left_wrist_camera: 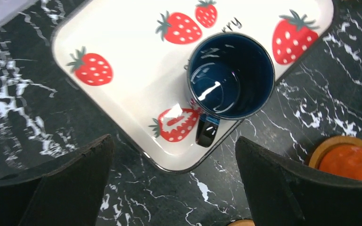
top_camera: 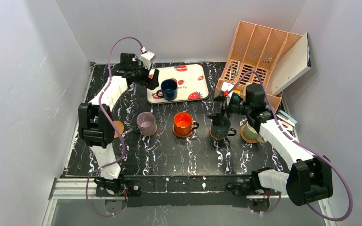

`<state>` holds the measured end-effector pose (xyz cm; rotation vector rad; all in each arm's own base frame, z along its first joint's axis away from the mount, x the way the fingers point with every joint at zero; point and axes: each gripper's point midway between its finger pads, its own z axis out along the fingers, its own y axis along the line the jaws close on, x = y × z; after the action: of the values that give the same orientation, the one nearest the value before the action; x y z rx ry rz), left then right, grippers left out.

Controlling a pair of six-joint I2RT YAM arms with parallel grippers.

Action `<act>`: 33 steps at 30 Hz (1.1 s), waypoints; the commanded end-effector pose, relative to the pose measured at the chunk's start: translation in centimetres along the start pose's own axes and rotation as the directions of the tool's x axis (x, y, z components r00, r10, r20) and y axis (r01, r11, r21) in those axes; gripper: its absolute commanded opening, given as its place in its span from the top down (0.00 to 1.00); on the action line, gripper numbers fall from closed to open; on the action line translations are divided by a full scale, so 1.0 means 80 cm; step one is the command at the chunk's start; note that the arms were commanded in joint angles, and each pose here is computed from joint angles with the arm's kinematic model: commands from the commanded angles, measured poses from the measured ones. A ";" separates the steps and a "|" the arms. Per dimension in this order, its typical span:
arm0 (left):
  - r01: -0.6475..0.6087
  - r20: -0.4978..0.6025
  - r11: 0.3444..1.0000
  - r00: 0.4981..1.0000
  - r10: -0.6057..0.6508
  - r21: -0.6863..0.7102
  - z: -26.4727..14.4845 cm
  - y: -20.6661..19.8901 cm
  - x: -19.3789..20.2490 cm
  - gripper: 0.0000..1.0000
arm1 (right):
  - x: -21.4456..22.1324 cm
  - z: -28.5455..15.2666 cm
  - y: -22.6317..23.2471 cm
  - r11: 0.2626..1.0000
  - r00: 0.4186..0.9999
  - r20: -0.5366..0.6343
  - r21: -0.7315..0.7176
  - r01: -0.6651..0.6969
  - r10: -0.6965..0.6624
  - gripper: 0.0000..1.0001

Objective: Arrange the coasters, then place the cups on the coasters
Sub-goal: Pick up the cup from the tray.

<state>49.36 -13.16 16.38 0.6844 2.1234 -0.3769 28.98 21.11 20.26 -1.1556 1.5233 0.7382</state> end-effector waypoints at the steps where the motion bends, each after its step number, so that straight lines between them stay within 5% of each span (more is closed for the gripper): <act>1: -0.051 -0.041 0.983 0.997 0.059 0.178 0.016 -0.032 0.023 0.02 | -0.015 -0.005 -0.003 0.999 0.999 0.028 0.008 0.033 -0.034 0.01; 10: -0.051 -0.075 0.964 0.995 0.073 0.260 0.048 -0.039 0.045 0.04 | -0.015 -0.005 -0.002 0.999 0.999 0.028 0.005 0.034 -0.034 0.01; 23: -0.048 -0.124 0.959 0.989 0.085 0.279 0.083 -0.053 0.064 0.22 | -0.017 -0.006 -0.002 0.999 0.999 0.032 0.002 0.035 -0.036 0.01; 27: -0.046 -0.141 0.959 0.986 0.088 0.279 0.089 -0.058 0.070 0.33 | -0.018 -0.006 -0.001 0.999 0.999 0.035 -0.001 0.036 -0.036 0.01; 33: -0.049 -0.153 0.958 0.984 0.095 0.281 0.096 -0.064 0.075 0.67 | -0.018 -0.007 -0.001 0.999 0.999 0.035 -0.001 0.036 -0.036 0.01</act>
<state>48.05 -18.52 7.07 0.9628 2.2199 -0.6041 29.02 20.98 20.24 -1.1550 1.5245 0.7370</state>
